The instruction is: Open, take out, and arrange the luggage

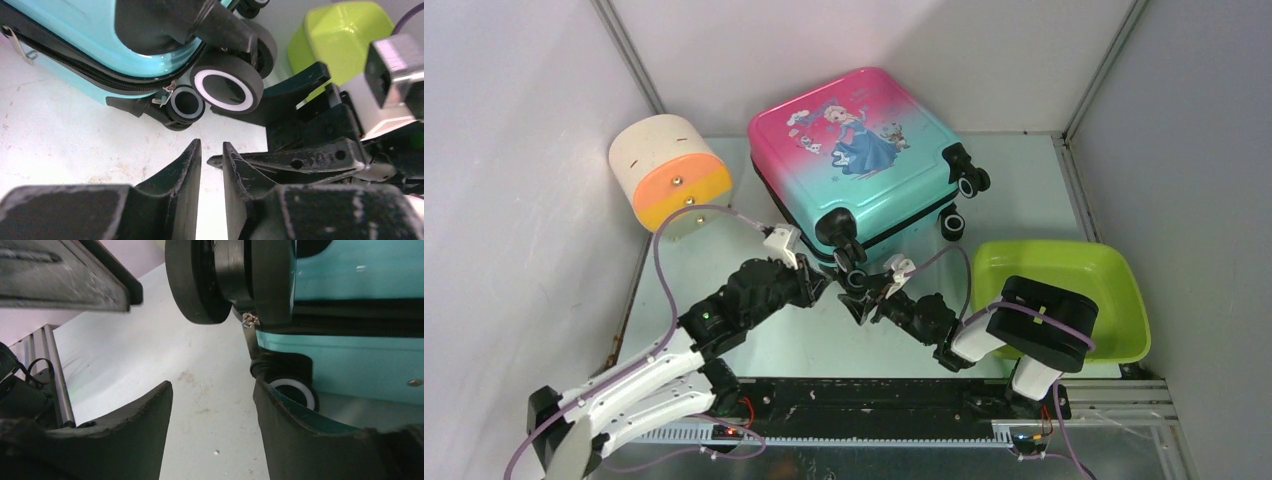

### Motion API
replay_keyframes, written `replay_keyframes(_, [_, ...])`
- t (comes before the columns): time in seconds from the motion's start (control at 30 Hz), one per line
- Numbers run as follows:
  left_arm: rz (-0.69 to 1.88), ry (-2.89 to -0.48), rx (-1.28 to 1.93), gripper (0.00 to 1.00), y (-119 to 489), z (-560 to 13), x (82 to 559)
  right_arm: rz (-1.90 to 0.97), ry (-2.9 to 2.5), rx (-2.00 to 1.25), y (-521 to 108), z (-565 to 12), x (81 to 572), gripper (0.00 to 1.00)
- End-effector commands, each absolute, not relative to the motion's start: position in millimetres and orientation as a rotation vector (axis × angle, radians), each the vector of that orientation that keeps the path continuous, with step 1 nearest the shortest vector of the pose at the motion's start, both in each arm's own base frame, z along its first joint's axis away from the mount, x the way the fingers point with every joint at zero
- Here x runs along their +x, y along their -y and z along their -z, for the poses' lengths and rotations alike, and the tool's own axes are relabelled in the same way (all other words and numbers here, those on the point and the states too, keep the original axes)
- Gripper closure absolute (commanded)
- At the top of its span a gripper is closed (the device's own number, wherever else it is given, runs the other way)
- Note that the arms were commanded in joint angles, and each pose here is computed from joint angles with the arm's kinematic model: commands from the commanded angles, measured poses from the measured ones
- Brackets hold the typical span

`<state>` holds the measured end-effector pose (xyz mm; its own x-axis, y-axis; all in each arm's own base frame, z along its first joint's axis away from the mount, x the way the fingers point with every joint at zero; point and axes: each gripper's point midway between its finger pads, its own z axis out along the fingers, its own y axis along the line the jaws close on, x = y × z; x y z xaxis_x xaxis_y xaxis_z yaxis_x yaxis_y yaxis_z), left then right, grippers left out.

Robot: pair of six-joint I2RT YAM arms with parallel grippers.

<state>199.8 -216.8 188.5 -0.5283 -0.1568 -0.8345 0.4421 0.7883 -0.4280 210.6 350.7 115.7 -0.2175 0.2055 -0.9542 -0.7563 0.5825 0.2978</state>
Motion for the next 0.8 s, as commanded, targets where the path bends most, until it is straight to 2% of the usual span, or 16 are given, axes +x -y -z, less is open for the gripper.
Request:
replay_keyframes(0.0, [0.841,-1.958,0.196,0.73,233.5,-201.8,206.4,-0.909,-1.414,-0.435,-350.9,-150.6,223.7,0.35])
replay_keyframes(0.3, [0.87,-1.981,0.251,0.72,266.4,-213.0,223.5,-0.878,-1.405,-0.472,-359.8,-143.2,231.2,0.41])
replay_keyframes(0.6, [0.845,-1.954,0.247,0.71,271.4,-222.7,234.9,-0.832,-1.417,-0.437,-366.5,-136.5,246.0,0.43])
replay_keyframes(0.77, [0.837,-1.955,0.244,0.7,273.6,-223.6,238.9,-0.808,-1.418,-0.423,-371.2,-134.4,252.8,0.49])
